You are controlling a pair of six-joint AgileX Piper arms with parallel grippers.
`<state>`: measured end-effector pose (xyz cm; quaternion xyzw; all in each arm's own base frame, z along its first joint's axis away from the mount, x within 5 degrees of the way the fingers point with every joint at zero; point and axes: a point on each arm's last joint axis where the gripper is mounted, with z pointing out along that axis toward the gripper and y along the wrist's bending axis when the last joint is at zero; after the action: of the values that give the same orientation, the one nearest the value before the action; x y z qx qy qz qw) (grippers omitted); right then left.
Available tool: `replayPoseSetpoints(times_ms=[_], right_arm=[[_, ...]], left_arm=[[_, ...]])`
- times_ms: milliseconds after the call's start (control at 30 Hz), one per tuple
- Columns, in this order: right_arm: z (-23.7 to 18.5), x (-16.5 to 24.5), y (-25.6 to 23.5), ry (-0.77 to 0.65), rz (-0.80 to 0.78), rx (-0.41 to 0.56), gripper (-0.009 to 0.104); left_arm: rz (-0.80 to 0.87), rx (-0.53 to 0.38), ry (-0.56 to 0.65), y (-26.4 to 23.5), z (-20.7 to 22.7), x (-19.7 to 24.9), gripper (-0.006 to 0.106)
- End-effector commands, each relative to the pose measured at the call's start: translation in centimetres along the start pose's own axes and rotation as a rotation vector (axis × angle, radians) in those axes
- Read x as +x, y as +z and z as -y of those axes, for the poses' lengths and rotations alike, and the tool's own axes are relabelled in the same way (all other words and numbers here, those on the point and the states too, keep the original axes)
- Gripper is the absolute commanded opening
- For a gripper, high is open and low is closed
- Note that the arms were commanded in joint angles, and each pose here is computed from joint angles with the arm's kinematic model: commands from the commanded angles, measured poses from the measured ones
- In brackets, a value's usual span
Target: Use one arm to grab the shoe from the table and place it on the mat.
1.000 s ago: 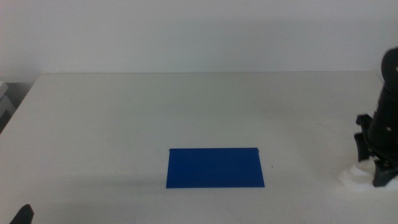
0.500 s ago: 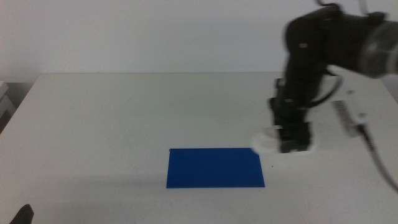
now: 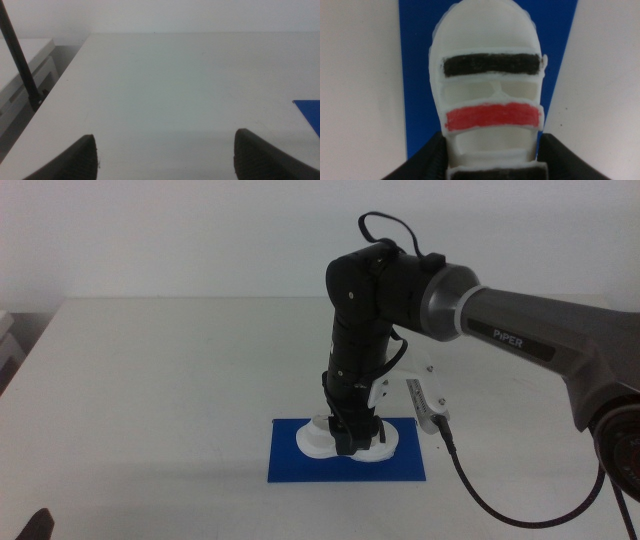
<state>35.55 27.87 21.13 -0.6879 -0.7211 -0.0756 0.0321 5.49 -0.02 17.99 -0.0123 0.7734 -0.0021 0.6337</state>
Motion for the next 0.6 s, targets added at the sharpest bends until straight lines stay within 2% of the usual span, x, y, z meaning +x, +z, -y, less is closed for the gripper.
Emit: replayPoseSetpoints(times_ms=[0,67,167,367,567], right_arm=[[0.65,0.1,-3.53,-0.014,-0.005,-0.013,-0.004],[0.64,0.08,-3.52,-0.04,0.006,-0.019,-0.004],[0.49,-0.15,-3.53,-0.16,0.033,-0.034,-0.004],[0.11,-0.61,-3.58,-0.618,0.103,-0.05,-0.004],[0.11,-0.68,-3.55,-1.109,0.122,-0.019,-0.004]], left_arm=[[0.087,0.0,-0.013,-0.05,-0.02,-0.53,0.094],[0.087,0.0,-0.013,-0.05,-0.02,-0.53,0.094],[0.087,0.0,-0.013,-0.05,-0.02,-0.53,0.094],[0.087,0.0,-0.013,-0.05,-0.02,-0.53,0.094],[0.087,0.0,-0.013,-0.05,-0.02,-0.53,0.094]])
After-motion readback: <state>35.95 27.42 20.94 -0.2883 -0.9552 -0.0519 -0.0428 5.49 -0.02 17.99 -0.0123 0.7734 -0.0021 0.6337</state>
